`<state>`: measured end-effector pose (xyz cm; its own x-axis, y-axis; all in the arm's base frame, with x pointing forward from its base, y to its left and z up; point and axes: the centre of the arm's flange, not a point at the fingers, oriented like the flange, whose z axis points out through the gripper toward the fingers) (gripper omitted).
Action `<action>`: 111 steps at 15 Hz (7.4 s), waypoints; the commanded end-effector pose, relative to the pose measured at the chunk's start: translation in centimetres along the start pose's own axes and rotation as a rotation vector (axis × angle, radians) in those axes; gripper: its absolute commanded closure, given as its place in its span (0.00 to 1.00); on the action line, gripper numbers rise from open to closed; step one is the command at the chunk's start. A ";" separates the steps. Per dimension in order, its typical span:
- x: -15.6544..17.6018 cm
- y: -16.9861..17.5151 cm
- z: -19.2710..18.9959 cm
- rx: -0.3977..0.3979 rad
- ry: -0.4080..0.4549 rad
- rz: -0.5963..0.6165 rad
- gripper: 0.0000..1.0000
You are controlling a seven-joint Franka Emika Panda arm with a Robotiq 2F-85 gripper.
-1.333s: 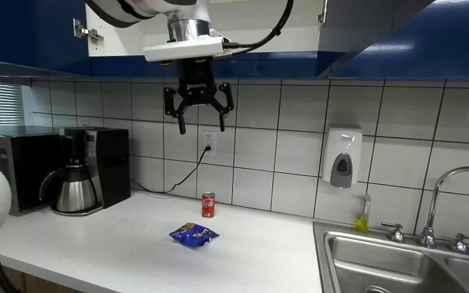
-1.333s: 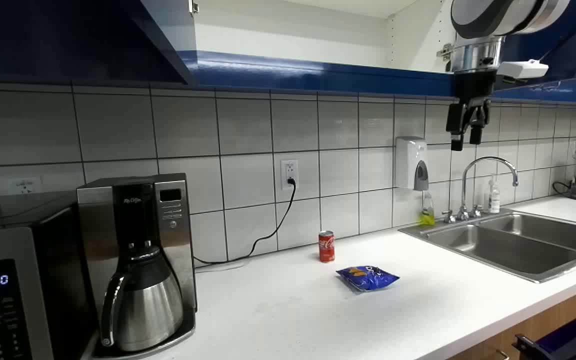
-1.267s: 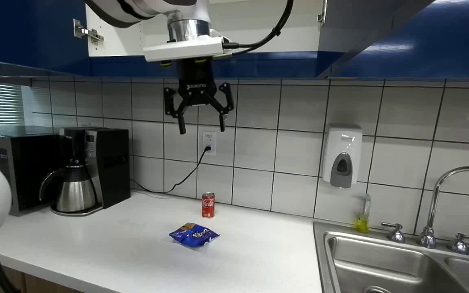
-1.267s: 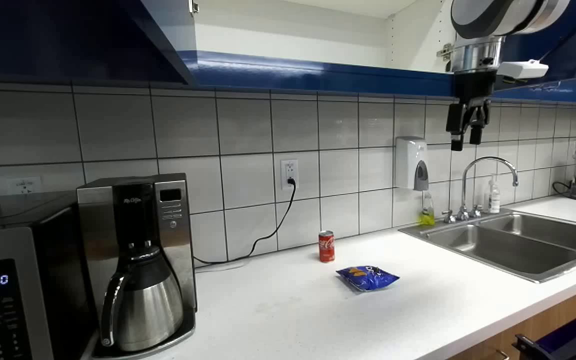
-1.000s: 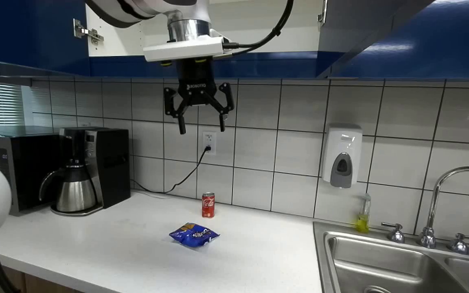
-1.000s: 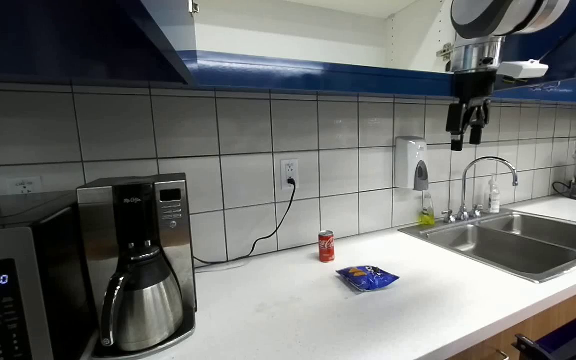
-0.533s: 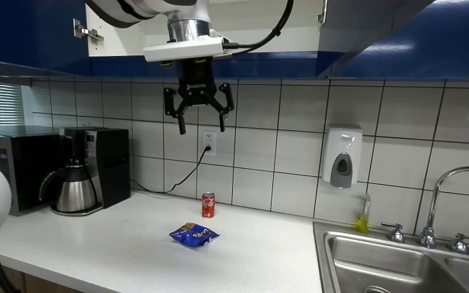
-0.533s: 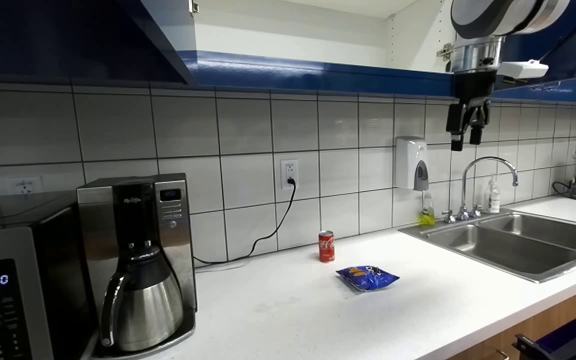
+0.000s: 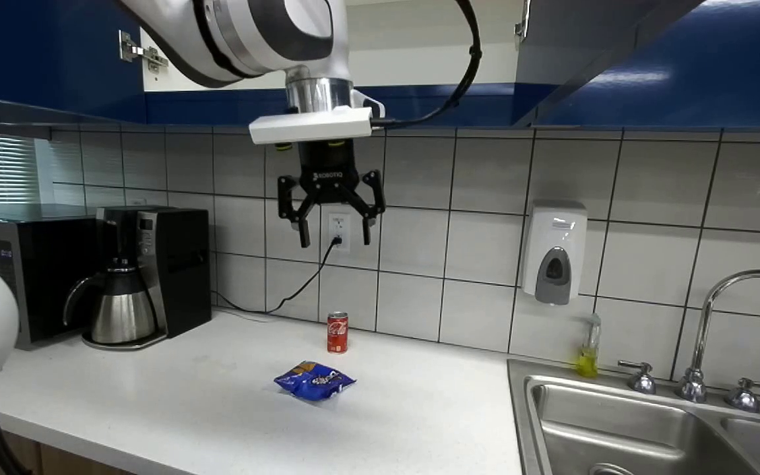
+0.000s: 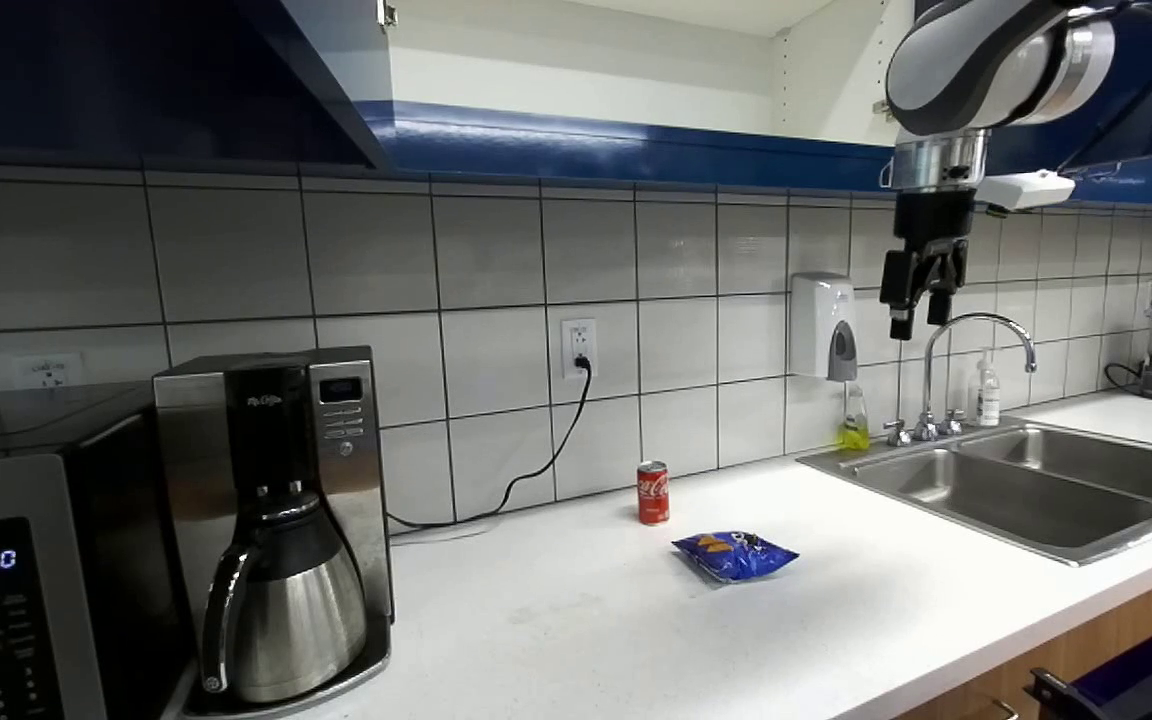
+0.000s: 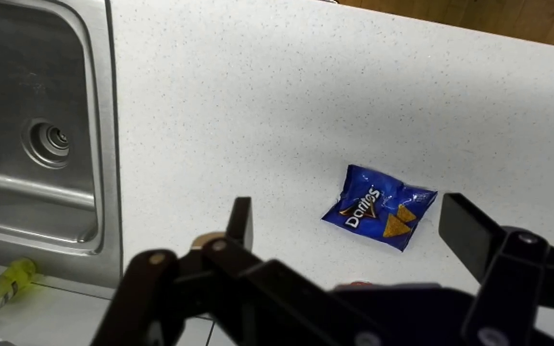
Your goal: Put the blue packet in the open upper cabinet.
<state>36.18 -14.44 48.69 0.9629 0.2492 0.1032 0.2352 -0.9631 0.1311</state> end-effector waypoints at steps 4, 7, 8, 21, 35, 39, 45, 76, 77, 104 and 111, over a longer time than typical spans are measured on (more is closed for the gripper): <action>2.6 -1.0 5.5 0.009 0.001 -0.016 0.00; 2.9 -1.6 8.3 0.022 -0.010 -0.013 0.00; 2.8 -1.9 9.4 0.026 -0.015 -0.011 0.00; 4.8 -3.9 21.3 0.064 -0.059 -0.047 0.00; 14.2 -6.1 29.0 0.048 -0.025 -0.152 0.00; 16.6 -7.0 29.9 0.056 -0.017 -0.197 0.00; 18.2 -8.5 31.0 0.085 -0.008 -0.230 0.00; 18.7 -8.6 34.1 0.102 -0.029 -0.242 0.98; 18.8 -8.4 33.9 0.099 -0.026 -0.240 1.00; 21.1 -7.0 29.7 0.064 0.012 -0.235 0.99; 21.8 -6.8 27.7 0.077 0.022 -0.233 0.99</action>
<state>59.22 -5.11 20.76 0.8888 0.4437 0.1146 0.4343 -0.8954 0.0984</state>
